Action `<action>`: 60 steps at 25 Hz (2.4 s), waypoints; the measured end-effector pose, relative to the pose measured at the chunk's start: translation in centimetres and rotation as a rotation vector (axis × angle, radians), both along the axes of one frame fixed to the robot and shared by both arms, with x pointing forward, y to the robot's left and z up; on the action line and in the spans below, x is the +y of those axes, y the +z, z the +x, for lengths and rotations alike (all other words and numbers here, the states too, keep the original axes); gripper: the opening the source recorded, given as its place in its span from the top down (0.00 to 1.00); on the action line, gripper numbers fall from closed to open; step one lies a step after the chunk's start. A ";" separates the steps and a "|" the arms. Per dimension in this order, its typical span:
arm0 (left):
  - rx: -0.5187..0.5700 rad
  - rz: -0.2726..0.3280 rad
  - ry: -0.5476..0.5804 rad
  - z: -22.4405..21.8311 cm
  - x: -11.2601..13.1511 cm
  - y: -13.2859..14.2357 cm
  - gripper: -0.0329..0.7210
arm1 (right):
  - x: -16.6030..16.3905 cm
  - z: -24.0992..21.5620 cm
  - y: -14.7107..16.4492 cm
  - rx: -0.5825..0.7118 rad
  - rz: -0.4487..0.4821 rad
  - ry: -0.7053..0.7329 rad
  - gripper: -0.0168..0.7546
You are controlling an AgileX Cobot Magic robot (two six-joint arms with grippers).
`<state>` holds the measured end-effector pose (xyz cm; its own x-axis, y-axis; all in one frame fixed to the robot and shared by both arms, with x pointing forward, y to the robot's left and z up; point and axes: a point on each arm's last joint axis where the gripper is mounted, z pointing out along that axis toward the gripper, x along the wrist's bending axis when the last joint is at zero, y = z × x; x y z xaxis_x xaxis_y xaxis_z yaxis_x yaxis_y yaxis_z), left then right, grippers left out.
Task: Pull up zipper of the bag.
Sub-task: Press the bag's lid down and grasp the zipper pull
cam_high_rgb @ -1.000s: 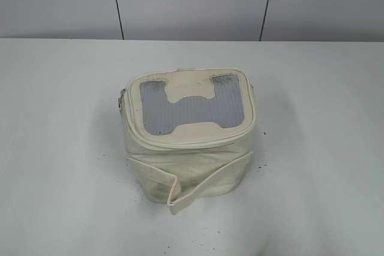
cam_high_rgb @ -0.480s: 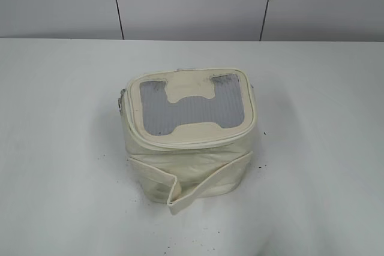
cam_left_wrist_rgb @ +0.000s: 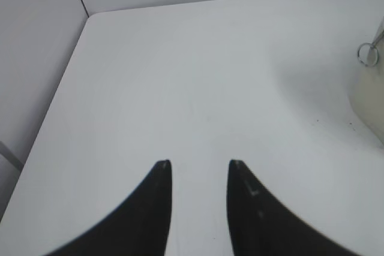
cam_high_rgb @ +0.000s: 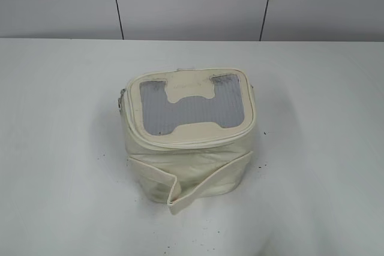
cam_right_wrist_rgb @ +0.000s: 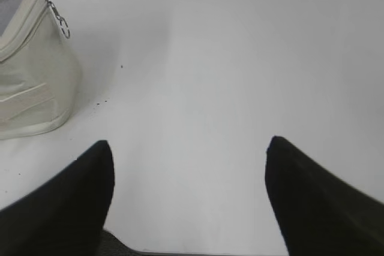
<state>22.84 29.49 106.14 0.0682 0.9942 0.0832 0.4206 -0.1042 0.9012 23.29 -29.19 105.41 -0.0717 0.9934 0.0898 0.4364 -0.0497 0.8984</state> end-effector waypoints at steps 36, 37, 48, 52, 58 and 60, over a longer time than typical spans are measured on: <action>0.421 -0.422 -0.497 22.4 -6.1 -0.2 0.56 | 9.3 24.1 5.4 0.287 -0.190 0.733 0.32; 0.437 -0.423 -0.506 23.0 -6.2 -0.4 0.56 | 10.1 25.3 5.7 0.284 -0.202 0.768 0.32; 0.590 -0.432 -0.545 28.1 -8.2 -3.5 0.52 | 20.1 36.6 3.2 0.433 -0.267 1.135 0.33; 0.605 -0.436 -0.545 29.6 -8.4 -3.9 0.52 | 22.7 39.5 1.7 0.441 -0.268 1.183 0.39; 0.632 -0.445 -0.574 31.3 -8.8 -4.2 0.52 | 24.8 41.4 -0.8 0.454 -0.215 1.202 0.40; 0.663 -0.454 -0.594 31.4 -8.9 -4.5 0.52 | 25.4 41.4 -1.8 0.476 -0.212 1.215 0.40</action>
<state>54.27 20.54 101.64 0.4598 0.7118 -0.5310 0.8443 -0.1651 0.5098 64.66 -3.75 103.65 -0.9259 0.3169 0.2059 0.3758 0.7161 0.5881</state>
